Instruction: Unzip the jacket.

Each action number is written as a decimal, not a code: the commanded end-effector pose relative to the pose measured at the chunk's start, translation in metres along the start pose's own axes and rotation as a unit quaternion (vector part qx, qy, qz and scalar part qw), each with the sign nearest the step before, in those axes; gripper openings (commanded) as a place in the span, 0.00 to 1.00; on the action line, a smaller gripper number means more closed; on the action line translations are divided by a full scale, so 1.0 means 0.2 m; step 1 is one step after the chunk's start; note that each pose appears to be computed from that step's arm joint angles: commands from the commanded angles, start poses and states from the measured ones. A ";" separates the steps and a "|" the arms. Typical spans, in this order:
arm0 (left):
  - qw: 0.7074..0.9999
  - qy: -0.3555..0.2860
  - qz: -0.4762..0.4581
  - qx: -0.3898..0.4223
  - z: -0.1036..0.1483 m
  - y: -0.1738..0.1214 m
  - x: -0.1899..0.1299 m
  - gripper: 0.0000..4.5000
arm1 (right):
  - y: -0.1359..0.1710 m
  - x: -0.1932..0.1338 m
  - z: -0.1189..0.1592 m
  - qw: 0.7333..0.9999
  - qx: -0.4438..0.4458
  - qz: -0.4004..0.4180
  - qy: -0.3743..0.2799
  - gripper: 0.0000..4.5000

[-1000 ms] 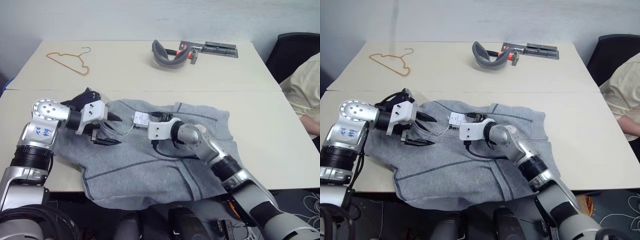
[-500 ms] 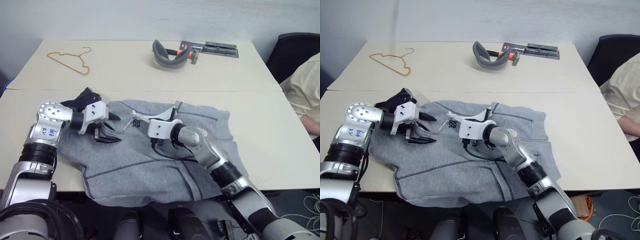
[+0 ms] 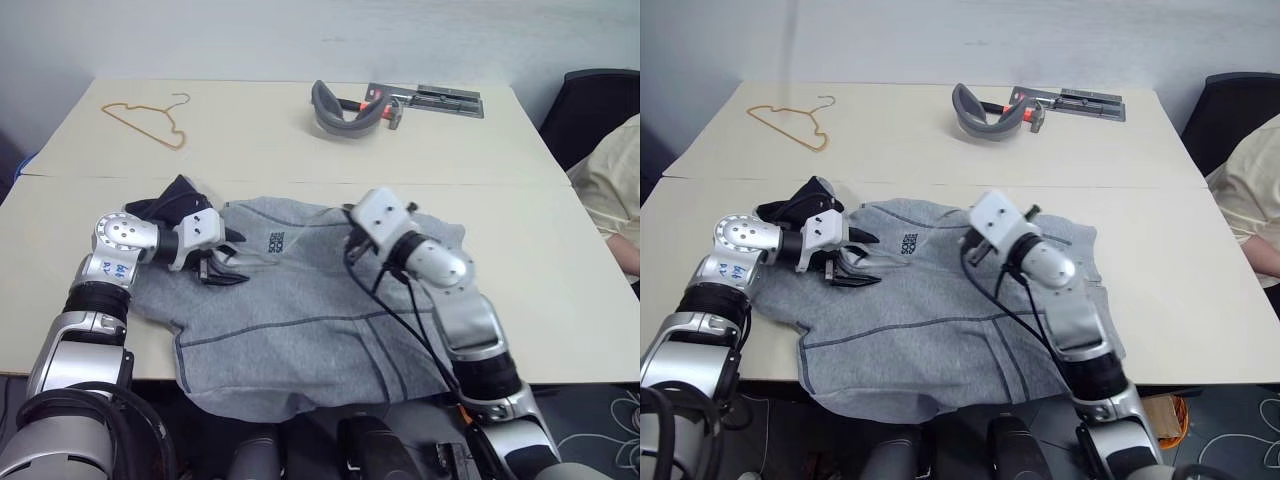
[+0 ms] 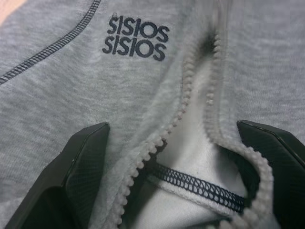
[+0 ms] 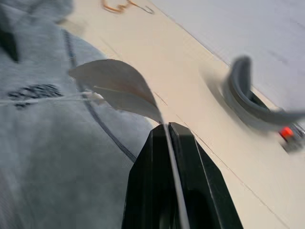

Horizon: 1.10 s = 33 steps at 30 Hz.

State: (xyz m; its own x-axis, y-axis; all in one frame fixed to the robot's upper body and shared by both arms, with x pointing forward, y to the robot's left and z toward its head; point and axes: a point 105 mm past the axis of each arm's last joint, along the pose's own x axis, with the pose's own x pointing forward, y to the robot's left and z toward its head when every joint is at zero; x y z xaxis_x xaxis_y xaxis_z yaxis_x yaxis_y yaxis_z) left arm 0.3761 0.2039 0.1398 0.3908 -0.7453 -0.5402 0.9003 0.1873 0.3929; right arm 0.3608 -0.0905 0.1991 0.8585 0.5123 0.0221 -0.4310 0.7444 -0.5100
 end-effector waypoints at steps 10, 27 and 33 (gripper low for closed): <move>1.000 0.019 0.003 -0.013 -0.07 -0.01 0.00 1.00 | -0.81 -0.72 -0.29 0.942 0.115 -0.299 0.095 0.01; 1.000 -0.003 0.018 -0.014 -0.04 0.00 -0.01 1.00 | -1.05 -0.86 -0.45 0.942 0.133 -0.272 0.146 0.01; 0.995 -0.068 -0.010 -0.075 0.08 0.01 -0.07 1.00 | -0.87 -0.76 -0.50 0.967 0.132 -0.138 0.168 0.09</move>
State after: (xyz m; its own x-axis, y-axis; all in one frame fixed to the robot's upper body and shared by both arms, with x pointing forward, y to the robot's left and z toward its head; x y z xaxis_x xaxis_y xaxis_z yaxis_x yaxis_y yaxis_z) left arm 0.3738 0.2018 0.1460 0.3627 -0.8004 -0.4773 0.9258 0.2511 0.2825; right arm 0.3352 -0.3424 0.1744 0.9688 0.0993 -0.2269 -0.1528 0.9606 -0.2322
